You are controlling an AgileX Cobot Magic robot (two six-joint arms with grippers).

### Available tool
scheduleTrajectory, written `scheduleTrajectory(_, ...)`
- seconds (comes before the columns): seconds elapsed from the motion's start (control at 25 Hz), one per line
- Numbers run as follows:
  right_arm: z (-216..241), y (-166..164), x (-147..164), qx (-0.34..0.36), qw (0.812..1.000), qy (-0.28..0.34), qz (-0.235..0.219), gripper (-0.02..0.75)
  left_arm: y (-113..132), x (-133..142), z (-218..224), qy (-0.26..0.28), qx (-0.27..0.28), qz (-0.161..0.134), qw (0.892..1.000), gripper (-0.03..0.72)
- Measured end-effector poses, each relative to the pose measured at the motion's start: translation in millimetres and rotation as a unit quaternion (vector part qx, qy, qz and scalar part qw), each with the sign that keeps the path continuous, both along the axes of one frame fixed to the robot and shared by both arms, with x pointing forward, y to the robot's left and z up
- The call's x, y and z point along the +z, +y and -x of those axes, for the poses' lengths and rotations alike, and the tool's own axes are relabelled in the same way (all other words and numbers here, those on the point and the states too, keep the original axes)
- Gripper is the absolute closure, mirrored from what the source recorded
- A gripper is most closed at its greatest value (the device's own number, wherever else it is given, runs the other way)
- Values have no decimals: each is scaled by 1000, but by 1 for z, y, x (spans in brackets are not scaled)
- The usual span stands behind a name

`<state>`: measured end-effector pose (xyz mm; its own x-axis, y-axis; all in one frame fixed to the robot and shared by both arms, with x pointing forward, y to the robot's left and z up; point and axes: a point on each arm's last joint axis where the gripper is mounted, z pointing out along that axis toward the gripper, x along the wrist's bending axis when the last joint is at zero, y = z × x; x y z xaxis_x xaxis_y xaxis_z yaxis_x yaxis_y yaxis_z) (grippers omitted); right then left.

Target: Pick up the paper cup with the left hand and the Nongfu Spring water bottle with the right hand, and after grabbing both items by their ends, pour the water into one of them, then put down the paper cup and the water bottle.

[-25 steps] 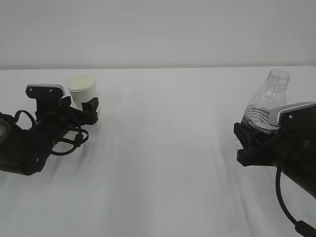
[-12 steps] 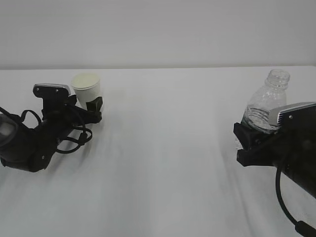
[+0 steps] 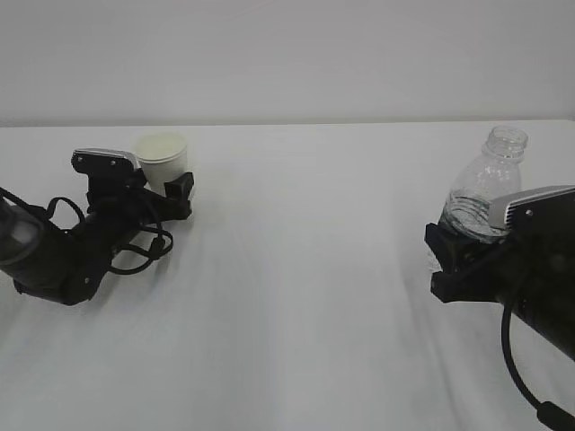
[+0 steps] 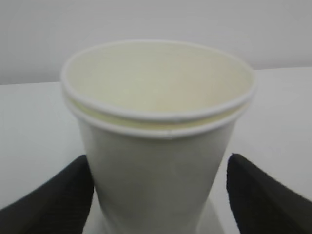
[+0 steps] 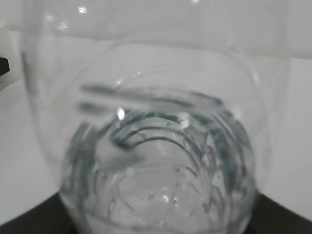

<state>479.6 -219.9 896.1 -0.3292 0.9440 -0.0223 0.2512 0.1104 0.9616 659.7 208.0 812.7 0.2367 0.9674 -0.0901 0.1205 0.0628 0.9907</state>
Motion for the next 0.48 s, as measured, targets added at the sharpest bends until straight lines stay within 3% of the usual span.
scheduleTrajectory(0.48, 0, 0, 0, 0, 1000, 0, 0, 332, -4, 5, -13, -24, -6, 3, 1000, 76)
